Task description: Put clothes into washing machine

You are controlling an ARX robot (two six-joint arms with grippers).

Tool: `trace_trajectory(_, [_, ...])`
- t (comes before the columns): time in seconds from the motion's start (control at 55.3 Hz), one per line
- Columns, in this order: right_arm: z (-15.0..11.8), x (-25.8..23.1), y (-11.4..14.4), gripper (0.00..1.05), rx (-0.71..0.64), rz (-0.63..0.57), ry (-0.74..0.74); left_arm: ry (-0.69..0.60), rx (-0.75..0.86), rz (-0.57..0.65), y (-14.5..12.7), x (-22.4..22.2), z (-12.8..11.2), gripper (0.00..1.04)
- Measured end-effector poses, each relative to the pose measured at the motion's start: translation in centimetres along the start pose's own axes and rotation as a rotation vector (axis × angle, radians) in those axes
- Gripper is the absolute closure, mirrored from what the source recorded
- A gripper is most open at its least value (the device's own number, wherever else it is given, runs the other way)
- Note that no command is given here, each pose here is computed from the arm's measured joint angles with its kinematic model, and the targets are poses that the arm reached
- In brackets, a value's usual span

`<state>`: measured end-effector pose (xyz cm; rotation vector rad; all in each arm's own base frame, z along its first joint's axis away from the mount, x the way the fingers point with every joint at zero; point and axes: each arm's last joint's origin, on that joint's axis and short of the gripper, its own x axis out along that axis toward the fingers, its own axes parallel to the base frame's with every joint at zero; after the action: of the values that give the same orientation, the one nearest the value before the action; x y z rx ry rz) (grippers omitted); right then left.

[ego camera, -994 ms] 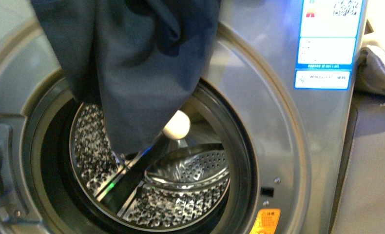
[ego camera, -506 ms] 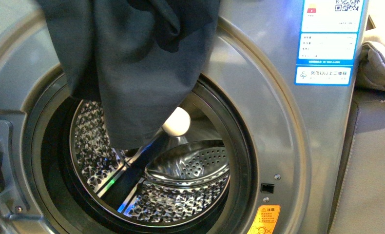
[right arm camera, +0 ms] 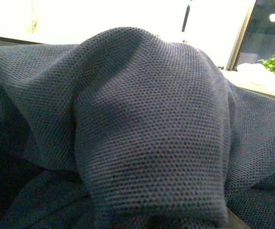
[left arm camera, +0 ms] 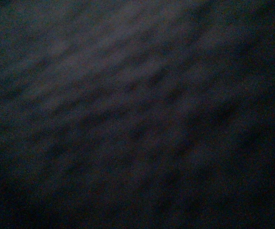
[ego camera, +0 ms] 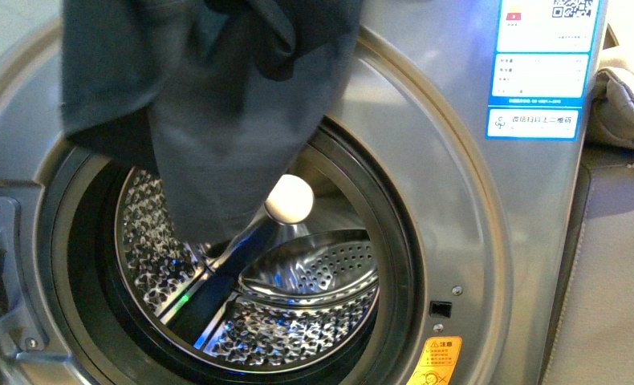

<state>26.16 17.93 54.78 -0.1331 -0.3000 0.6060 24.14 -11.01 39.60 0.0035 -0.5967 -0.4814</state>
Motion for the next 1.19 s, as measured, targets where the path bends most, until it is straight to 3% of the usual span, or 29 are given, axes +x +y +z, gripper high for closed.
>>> trace_trajectory(0.235, [0.0,0.0,0.0,0.92,0.0,-0.001,0.001,-0.058,-0.161,-0.189,-2.2,0.5,0.7,0.07])
trace_trajectory(0.47, [0.0,0.0,0.0,0.92,0.0,-0.004,0.001,-0.046,-0.203,-0.208,-3.0,1.3,0.4,0.07])
trace_trajectory(1.193, [0.0,0.0,-0.1,0.92,-0.001,-0.011,0.001,-0.008,-0.137,0.056,-3.9,7.4,-0.8,0.07])
